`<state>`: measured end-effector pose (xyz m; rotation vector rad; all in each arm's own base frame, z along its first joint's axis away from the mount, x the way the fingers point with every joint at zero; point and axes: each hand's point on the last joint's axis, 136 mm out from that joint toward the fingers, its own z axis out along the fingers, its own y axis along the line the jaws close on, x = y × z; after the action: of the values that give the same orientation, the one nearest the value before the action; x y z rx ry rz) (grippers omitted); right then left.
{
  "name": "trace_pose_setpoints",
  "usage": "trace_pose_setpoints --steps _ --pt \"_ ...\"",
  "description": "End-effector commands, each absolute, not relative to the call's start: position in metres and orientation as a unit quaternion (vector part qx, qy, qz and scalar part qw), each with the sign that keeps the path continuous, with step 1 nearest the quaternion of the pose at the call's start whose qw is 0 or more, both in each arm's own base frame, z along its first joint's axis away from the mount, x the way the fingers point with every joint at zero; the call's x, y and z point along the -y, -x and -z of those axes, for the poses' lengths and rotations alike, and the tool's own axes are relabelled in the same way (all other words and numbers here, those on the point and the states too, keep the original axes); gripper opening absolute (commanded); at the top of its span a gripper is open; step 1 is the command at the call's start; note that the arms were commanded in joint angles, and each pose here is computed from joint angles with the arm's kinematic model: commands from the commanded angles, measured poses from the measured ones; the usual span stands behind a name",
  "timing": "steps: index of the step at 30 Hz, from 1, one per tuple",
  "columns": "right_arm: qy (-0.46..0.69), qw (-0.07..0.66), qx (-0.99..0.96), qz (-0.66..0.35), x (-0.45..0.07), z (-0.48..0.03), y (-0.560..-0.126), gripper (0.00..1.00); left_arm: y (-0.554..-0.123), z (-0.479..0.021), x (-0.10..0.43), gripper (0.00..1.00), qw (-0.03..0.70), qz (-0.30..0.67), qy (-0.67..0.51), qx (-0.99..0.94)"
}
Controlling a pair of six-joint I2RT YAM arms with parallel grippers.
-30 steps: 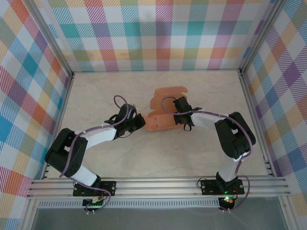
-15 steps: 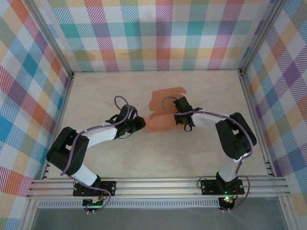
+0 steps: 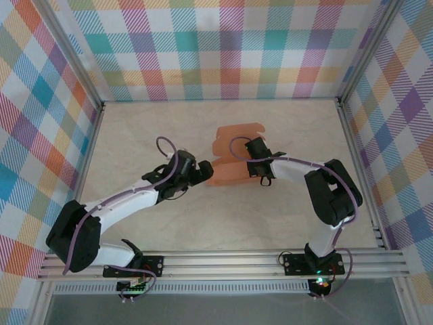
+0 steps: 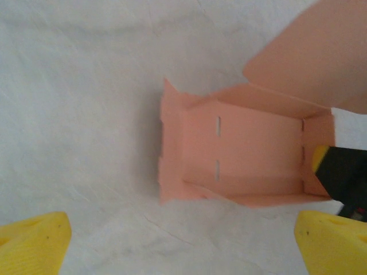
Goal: Fold the paper box
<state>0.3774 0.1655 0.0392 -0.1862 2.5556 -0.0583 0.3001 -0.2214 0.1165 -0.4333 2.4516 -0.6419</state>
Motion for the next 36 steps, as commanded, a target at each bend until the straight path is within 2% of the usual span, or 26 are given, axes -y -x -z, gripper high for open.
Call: trace_pose_setpoints --steps 1,2,3,9,20,23,27,36 --pt "0.059 0.283 -0.957 0.026 -0.16 -0.045 -0.375 0.1 -0.295 -0.111 0.242 0.87 0.229 0.255 0.235 -0.91" --pt "0.059 0.283 -0.957 0.026 -0.16 -0.045 -0.375 0.1 -0.296 -0.109 0.249 0.76 0.214 0.254 0.254 -0.908" --pt "0.059 0.283 -0.957 0.024 -0.16 -0.045 -0.375 0.1 -0.294 -0.103 0.252 0.7 0.194 0.244 0.269 -0.911" --pt "0.063 0.279 -0.958 0.019 -0.162 -0.045 -0.373 0.1 -0.304 -0.086 0.273 0.58 0.144 0.225 0.33 -0.905" --pt "0.071 0.279 -0.957 0.021 -0.162 -0.041 -0.374 0.1 -0.319 -0.059 0.303 0.56 0.098 0.218 0.334 -0.912" --pt "0.08 0.281 -0.956 0.014 -0.165 -0.04 -0.373 0.1 -0.328 -0.054 0.308 0.53 0.103 0.213 0.325 -0.916" --pt "0.099 0.285 -0.953 -0.011 -0.173 -0.041 -0.37 0.1 -0.34 -0.054 0.319 0.43 0.105 0.221 0.309 -0.919" --pt "0.12 0.275 -0.954 -0.012 -0.174 -0.039 -0.366 0.11 -0.335 -0.041 0.339 0.4 0.064 0.229 0.265 -0.934"
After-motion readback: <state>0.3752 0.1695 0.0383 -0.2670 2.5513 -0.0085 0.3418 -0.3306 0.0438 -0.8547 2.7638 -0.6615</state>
